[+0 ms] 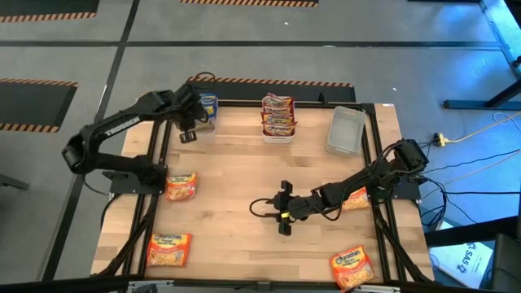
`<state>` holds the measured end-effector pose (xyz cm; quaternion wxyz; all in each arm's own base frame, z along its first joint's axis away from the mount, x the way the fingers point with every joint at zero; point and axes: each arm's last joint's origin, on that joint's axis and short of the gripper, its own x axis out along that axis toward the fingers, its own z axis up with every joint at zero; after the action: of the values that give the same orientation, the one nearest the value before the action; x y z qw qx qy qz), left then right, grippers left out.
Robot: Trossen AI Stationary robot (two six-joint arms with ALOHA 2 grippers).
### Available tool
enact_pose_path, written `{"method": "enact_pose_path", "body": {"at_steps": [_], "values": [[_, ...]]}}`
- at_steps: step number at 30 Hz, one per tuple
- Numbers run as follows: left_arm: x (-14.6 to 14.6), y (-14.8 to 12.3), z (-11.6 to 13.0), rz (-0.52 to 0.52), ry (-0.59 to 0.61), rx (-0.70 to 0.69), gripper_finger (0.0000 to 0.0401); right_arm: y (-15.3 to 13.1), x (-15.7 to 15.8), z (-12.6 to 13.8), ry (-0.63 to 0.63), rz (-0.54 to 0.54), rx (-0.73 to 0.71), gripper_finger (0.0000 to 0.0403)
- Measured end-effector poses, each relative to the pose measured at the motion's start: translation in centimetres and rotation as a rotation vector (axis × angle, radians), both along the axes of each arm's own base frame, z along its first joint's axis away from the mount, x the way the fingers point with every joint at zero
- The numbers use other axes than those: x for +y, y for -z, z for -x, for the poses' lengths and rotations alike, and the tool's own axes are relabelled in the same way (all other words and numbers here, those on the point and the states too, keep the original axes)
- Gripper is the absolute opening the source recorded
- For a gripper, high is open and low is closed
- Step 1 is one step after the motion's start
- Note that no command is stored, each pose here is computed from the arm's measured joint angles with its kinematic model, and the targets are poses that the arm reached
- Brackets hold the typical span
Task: Sort Maruchan noodles
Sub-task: Put the blue noodle pack into the transparent bin
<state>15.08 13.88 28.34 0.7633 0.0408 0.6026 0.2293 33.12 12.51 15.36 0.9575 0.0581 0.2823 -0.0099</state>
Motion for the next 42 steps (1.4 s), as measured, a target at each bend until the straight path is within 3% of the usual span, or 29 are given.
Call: {"method": "enact_pose_path", "body": {"at_steps": [13,20,24,35,42], "values": [[3.1,3.3,-1.8,0.128,0.001,0.027,0.0082,0.0,0.1,0.0,-0.007,-0.013,0.005,0.0179],[3.3,2.8,-2.2,0.096,0.037,-0.058,0.0082,0.1,0.1,0.0,-0.009,-0.009,0.006,0.0179],[3.4,2.9,-1.9,0.141,0.039,-0.074,0.0082,0.0,0.1,0.0,-0.008,-0.009,0.005,0.0179],[3.7,6.3,-0.2,0.206,-0.030,-0.041,0.0082,0.0,0.1,0.0,-0.009,-0.009,0.004,0.0179],[4.0,6.7,0.1,0.135,-0.074,0.010,0.0083,0.0,0.1,0.0,-0.007,-0.013,0.004,0.0179]]}}
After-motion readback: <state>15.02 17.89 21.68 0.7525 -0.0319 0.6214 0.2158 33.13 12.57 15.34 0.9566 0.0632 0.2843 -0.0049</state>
